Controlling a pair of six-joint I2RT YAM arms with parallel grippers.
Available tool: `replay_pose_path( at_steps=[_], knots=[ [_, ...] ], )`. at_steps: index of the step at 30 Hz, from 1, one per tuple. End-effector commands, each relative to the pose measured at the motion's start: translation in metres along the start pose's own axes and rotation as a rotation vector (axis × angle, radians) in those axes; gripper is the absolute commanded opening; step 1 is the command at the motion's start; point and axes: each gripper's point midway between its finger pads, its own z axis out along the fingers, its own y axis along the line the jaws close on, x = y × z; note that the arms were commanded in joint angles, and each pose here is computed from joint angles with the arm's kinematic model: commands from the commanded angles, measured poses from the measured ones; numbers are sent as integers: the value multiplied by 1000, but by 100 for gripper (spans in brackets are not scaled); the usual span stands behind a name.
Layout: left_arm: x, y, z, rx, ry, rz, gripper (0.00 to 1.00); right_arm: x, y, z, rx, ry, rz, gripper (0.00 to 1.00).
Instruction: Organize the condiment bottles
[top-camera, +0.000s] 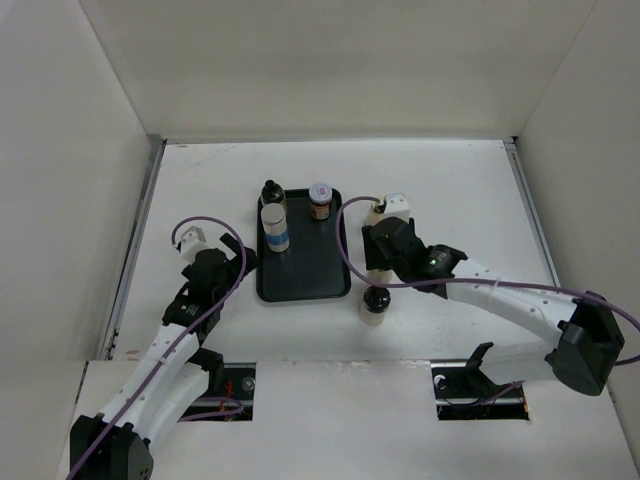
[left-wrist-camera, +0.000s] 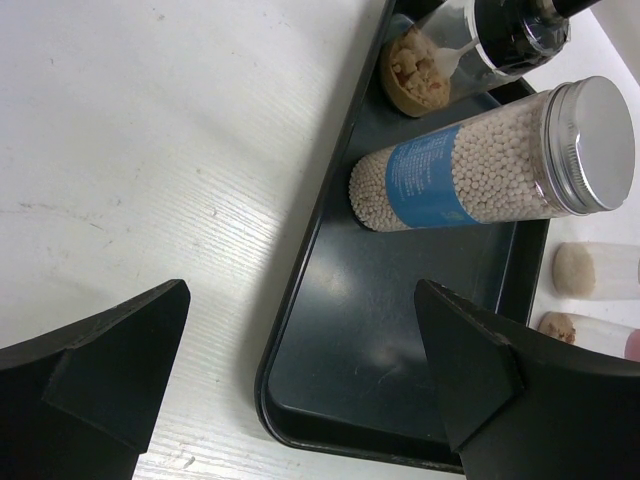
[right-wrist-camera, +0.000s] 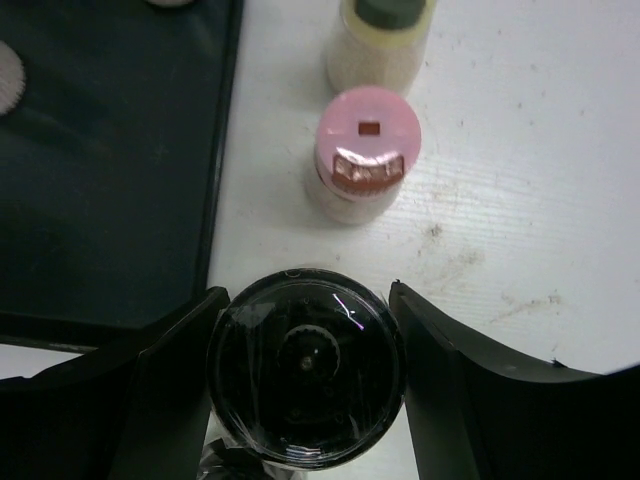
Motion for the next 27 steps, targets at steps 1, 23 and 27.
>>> replay_pose_path(
  at_steps=[1, 23, 27],
  knots=[
    [-24, -27, -5, 77, -62, -21, 100, -78, 19, -30, -60, -208, 76, 50],
    [-18, 7, -2, 9, -52, -92, 100, -119, 230, 22, -379, -313, -3, 51],
    [-17, 10, -2, 3, -56, -85, 100, -117, 247, 39, -383, -307, -7, 51]
  ],
)
